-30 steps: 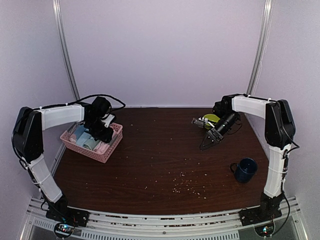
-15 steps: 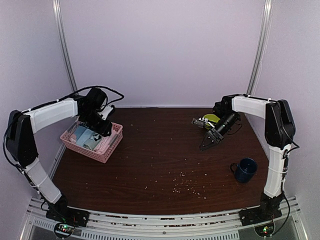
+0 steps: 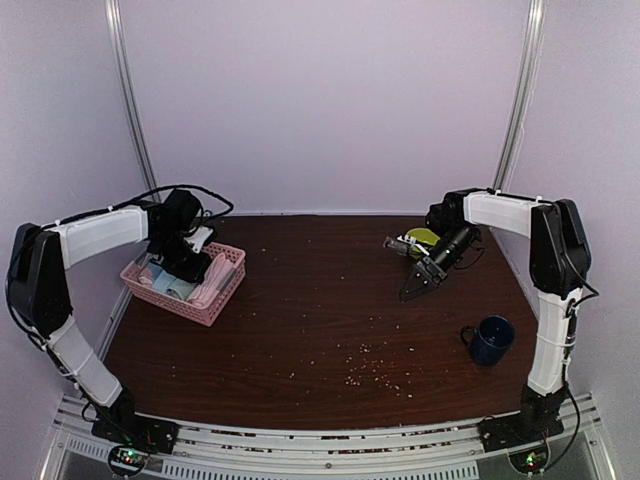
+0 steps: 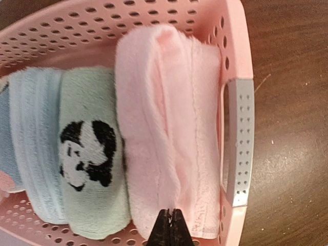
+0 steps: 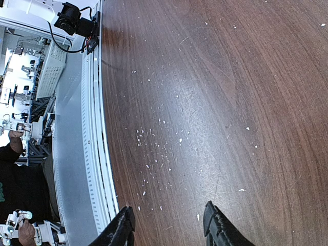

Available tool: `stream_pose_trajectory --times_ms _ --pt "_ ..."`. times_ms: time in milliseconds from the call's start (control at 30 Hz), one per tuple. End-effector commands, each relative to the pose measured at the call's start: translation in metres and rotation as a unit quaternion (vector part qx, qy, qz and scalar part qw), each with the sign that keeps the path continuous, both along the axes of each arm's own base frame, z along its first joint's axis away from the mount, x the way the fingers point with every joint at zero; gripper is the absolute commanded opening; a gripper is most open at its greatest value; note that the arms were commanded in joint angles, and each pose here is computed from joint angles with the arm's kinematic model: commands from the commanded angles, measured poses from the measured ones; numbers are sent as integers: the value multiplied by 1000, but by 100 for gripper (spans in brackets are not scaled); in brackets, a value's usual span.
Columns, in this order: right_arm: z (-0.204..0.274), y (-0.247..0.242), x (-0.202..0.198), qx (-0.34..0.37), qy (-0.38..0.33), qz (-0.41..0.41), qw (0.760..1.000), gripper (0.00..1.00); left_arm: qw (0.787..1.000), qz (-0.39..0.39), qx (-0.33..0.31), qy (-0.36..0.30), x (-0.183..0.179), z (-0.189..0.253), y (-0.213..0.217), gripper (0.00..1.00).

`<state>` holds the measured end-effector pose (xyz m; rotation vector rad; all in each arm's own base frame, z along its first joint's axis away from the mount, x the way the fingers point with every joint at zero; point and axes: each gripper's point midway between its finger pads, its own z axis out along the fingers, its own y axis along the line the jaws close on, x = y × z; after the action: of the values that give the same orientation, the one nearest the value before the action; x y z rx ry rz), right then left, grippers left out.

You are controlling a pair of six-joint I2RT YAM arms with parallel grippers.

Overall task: Roll the towels
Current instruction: Adjust the towel in the storage box.

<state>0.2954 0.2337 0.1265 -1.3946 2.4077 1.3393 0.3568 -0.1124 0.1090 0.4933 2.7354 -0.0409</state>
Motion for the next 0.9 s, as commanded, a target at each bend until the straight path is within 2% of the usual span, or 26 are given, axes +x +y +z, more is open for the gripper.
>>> stream_pose_trajectory --times_ms 0,133,233,300,467,567,733,867 --pt "8 -1 -2 9 -5 -1 1000 48 998 -17 -57 22 -10 -18 -22 0" --pt "6 -1 -2 8 -1 -1 1000 48 996 -28 -81 25 -2 -26 -37 0" --pt "6 -2 -2 6 -4 -1 1000 48 998 -20 -52 28 7 -26 -32 0" --pt "8 -2 -2 7 -6 -1 1000 48 999 -16 -28 16 13 -11 -26 0" --pt "10 -1 -2 9 -9 -1 1000 48 999 -32 -29 -25 31 29 -28 0" --pt "10 -2 -2 7 -10 -1 1000 48 998 -40 -37 -19 38 26 -34 0" --pt "13 -2 -1 8 -15 -1 1000 48 999 -4 -2 -34 63 14 -24 0" --pt "18 -2 1 9 -25 -2 1000 48 999 -22 -31 -19 71 -6 -40 0"
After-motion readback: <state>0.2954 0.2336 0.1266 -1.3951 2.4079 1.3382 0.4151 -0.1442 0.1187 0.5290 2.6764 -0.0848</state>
